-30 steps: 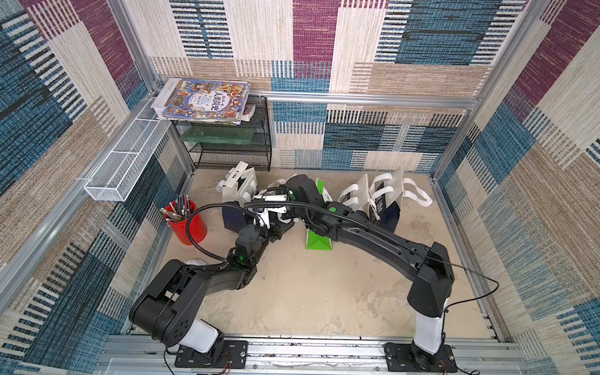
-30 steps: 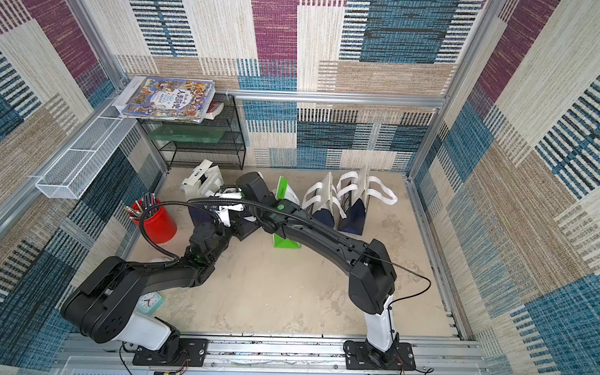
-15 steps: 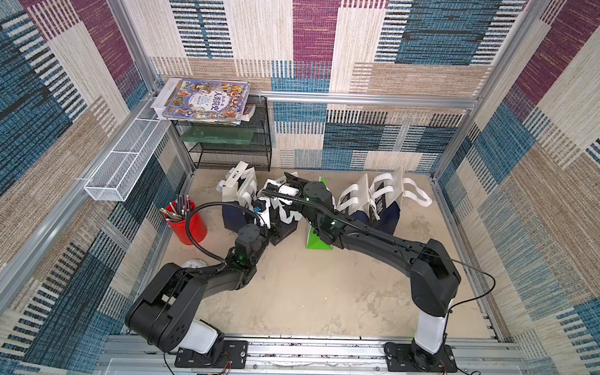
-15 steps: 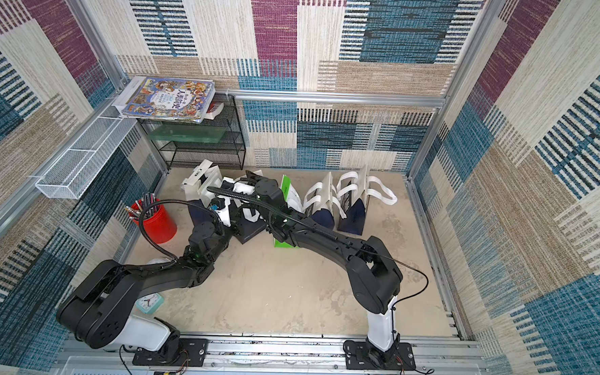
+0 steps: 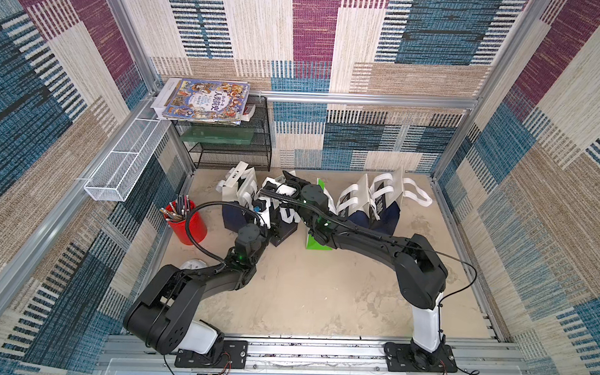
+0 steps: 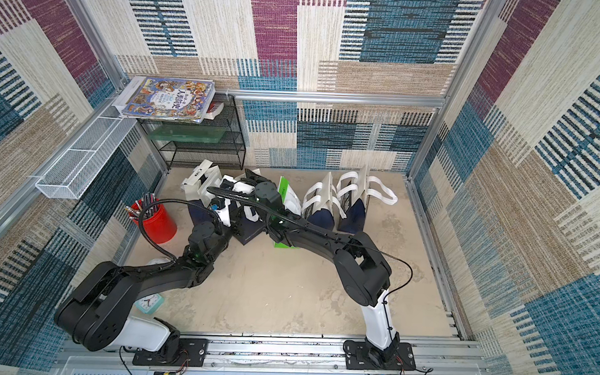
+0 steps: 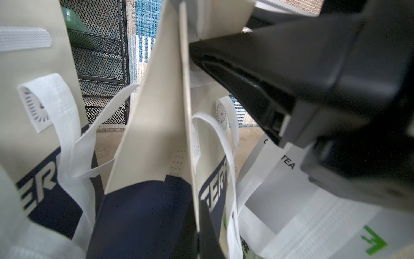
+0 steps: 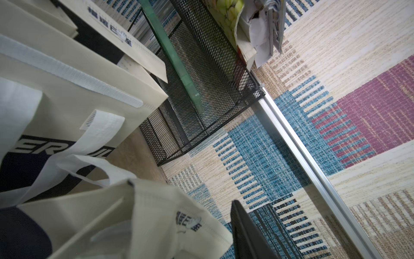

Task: Open the takeout bag
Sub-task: Open the takeout bag at the center of the board.

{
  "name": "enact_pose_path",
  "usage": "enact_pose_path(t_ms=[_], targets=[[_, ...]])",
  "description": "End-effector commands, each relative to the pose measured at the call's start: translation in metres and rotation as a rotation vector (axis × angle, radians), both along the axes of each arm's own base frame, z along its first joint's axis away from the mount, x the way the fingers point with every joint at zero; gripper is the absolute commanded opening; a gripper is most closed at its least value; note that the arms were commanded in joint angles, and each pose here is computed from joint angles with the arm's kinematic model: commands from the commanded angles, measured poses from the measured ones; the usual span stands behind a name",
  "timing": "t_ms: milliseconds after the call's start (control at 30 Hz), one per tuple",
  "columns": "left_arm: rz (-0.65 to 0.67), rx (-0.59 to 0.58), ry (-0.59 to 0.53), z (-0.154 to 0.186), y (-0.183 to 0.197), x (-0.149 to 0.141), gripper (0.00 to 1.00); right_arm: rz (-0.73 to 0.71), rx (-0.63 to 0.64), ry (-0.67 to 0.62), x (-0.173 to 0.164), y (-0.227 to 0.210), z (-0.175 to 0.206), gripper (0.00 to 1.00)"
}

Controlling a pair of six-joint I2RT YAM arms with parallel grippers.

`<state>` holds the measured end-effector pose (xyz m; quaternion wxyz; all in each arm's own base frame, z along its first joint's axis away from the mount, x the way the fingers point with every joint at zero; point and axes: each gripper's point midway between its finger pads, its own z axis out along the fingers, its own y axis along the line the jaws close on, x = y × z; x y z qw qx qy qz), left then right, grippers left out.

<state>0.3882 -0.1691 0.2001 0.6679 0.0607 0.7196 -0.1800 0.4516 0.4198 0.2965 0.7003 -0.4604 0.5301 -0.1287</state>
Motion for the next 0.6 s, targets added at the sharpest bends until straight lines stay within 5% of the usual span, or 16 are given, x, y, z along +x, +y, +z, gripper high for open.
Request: enact_pose_path(t_ms=[0,300,467,567], targets=[[-0.010,0.023,0.032,-0.009,-0.002,-0.003,0.00,-0.076,0.082,-0.027,0.016,-0.015,0.013,0.38],[-0.008,0.027,0.028,-0.007,0.000,-0.004,0.00,-0.075,0.062,0.008,0.034,-0.010,0.000,0.28],[-0.006,0.030,0.029,-0.008,0.000,-0.004,0.00,-0.088,0.024,0.036,0.042,-0.006,-0.004,0.00],[-0.005,0.033,0.036,-0.010,0.000,-0.003,0.00,-0.106,0.000,0.031,0.040,-0.005,0.003,0.00]])
